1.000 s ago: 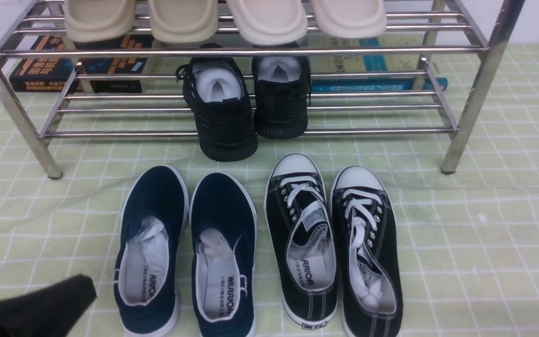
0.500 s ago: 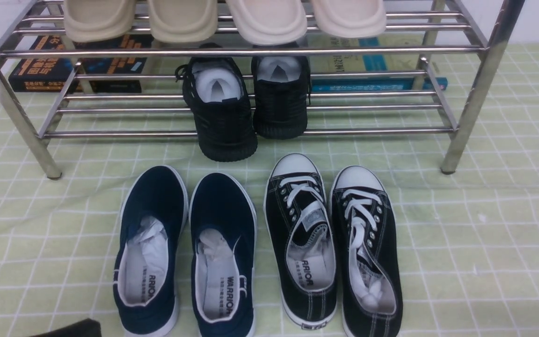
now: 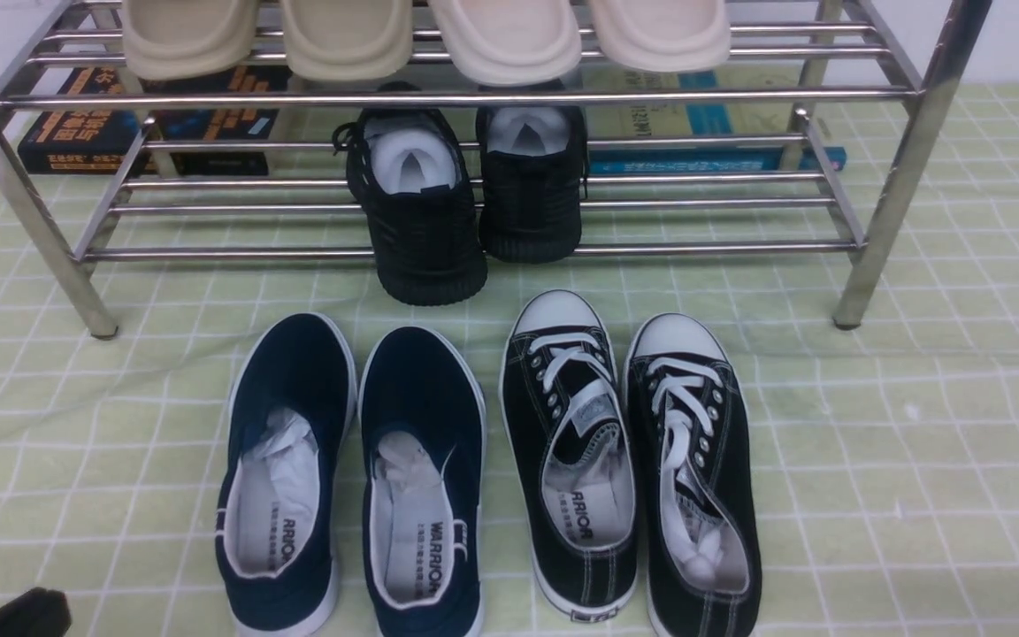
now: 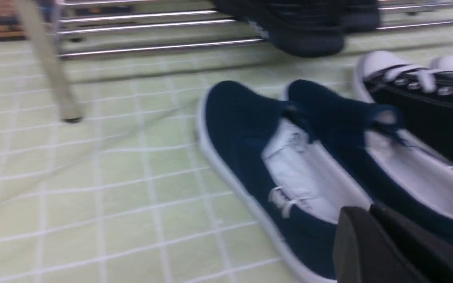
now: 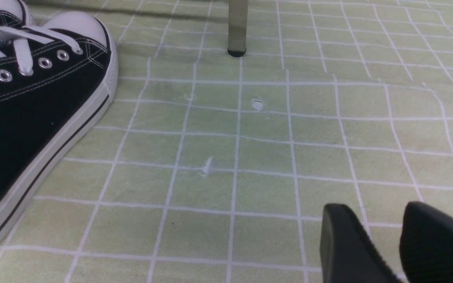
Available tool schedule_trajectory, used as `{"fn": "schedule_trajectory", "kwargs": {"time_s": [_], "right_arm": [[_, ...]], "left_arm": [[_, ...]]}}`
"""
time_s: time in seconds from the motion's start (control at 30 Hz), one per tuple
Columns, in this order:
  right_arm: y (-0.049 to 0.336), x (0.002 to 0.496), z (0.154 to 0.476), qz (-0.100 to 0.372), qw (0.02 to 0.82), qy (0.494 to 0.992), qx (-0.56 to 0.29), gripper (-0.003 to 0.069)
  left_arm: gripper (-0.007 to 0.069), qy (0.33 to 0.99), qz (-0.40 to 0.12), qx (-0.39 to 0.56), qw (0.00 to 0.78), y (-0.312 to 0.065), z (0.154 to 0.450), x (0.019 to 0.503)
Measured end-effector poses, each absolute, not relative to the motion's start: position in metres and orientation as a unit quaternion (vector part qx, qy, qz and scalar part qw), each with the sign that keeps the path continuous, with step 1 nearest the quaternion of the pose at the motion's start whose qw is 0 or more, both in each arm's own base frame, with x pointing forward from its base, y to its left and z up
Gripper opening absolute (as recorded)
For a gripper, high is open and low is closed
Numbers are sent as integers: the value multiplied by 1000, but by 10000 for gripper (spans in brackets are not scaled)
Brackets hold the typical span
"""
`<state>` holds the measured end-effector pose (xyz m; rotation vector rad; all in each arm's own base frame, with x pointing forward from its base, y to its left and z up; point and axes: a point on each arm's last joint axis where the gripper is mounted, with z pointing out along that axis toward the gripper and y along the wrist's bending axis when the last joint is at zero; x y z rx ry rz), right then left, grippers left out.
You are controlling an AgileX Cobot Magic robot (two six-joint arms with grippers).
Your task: Take the shoes off the shelf with your hand from the green coffee tablecloth.
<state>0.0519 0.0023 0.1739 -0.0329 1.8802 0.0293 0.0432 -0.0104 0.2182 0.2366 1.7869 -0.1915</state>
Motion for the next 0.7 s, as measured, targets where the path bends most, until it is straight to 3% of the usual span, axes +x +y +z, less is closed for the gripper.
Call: {"fn": "schedule_trajectory", "kwargs": {"time_s": [0.37, 0.7], "right_arm": [[2, 52, 174, 13, 590, 808, -14, 237], [2, 52, 174, 13, 590, 808, -14, 237]], "left_arm": [[54, 799, -30, -22, 600, -1, 176, 52], [71, 800, -20, -36, 599, 1, 174, 53]]}}
